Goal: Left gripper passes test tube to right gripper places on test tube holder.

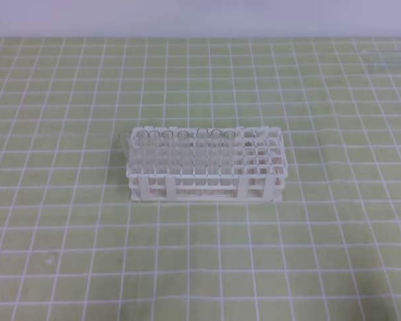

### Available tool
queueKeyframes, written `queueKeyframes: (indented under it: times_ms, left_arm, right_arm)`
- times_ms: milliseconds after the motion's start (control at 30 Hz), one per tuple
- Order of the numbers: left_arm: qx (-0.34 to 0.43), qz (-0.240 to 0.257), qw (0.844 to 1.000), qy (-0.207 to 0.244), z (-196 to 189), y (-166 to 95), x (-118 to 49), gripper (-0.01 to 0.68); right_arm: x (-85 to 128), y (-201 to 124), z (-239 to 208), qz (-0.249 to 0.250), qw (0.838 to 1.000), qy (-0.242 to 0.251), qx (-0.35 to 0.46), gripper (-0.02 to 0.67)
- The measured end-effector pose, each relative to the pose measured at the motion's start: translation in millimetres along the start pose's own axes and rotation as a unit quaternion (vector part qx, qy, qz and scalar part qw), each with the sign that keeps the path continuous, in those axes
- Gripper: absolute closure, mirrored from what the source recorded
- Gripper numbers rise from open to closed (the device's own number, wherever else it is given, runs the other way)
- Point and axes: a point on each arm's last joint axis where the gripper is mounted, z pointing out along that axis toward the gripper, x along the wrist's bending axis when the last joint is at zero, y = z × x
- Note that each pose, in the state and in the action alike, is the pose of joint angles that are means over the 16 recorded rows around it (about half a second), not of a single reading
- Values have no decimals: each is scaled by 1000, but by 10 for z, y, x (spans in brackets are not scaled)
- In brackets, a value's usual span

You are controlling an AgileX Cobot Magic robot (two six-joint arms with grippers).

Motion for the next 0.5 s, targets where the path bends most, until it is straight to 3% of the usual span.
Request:
queueKeyframes:
  times_ms: [500]
  left_arm:
    - [2,0,1000,0,2,0,0,673]
  right_arm:
    - [0,0,0,-1,1000,0,0,651]
